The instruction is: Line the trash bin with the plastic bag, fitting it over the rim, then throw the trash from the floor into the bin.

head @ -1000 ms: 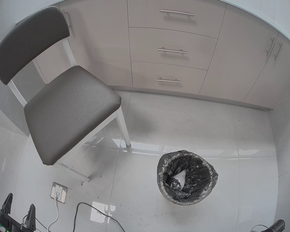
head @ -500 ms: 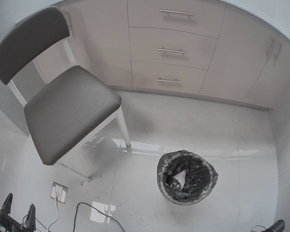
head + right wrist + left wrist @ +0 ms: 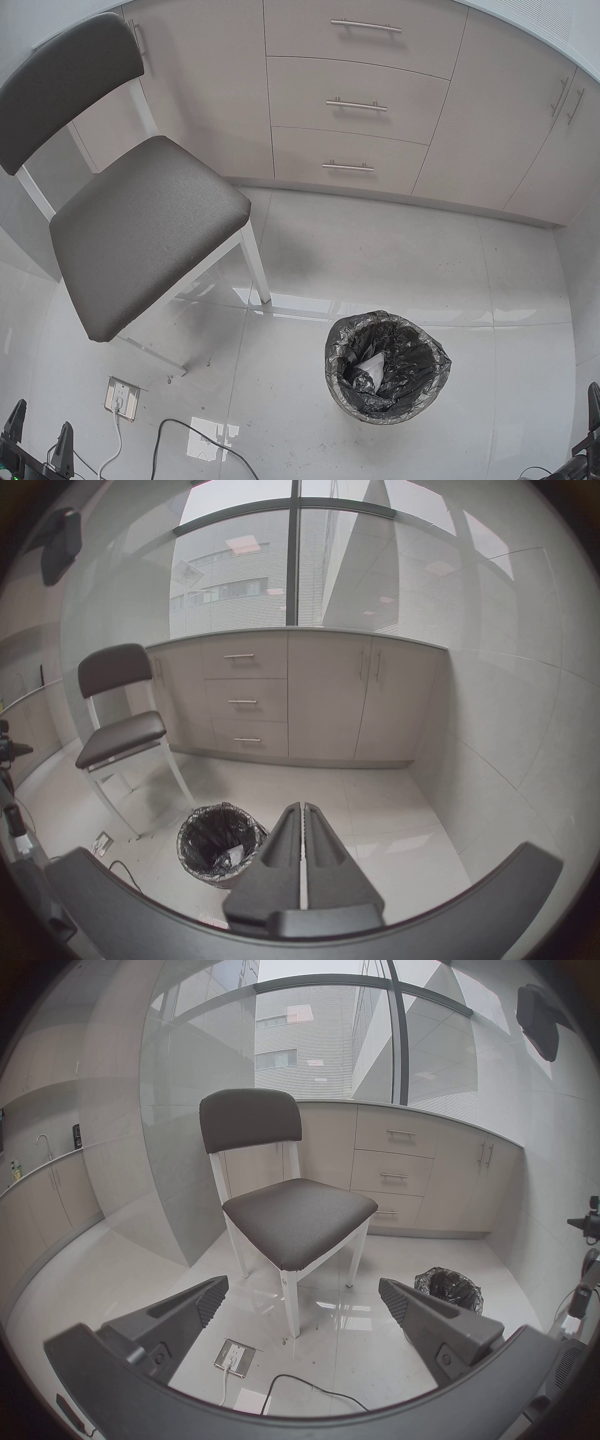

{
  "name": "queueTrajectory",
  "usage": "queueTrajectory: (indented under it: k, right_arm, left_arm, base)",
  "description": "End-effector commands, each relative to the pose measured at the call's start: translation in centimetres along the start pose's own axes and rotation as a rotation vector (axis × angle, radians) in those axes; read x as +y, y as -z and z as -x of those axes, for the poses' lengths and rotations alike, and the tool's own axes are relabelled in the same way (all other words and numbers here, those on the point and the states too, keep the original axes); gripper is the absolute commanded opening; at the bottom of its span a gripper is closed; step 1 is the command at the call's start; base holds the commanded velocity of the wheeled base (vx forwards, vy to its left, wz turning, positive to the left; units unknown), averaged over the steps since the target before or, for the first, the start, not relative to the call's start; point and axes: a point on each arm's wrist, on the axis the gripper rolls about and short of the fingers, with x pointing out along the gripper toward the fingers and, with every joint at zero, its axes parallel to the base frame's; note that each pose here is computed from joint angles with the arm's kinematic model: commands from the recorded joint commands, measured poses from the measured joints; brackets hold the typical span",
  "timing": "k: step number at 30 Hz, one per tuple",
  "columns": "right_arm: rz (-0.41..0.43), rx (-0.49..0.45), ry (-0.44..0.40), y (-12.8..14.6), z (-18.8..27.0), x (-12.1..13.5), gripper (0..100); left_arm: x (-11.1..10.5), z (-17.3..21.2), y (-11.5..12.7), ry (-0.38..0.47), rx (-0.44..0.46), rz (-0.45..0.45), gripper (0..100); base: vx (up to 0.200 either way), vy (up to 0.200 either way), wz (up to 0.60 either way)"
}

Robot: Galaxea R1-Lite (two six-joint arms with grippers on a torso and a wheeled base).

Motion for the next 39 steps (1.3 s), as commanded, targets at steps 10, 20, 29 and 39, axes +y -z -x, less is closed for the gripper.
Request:
queueTrajectory:
  k: [10, 20, 29, 39]
  right_arm:
    - [0.027, 0.041, -0.138, 1.27, -0.11, 0.34, 0]
    - [0.008, 0.081, -0.094, 1.59, -0.09, 0.24, 0]
    - [0.004, 0.080, -0.092, 1.63, -0.11, 0.24, 0]
    - [0.007, 0.086, -0.095, 1.57, -0.10, 0.24, 0]
  left_arm:
    - [0.01, 0.01, 0.47, 0.000, -0.001, 0.000, 100]
    - [0.01, 0.01, 0.47, 0.000, -0.001, 0.000, 100]
    - [0.01, -0.01, 0.51, 0.000, 0.001, 0.000, 100]
    - [0.01, -0.01, 0.51, 0.000, 0.001, 0.000, 100]
  base:
    - [0.000, 0.000, 0.00]
    - [0.000, 0.000, 0.00]
    - [0.000, 0.000, 0.00]
    - [0.000, 0.000, 0.00]
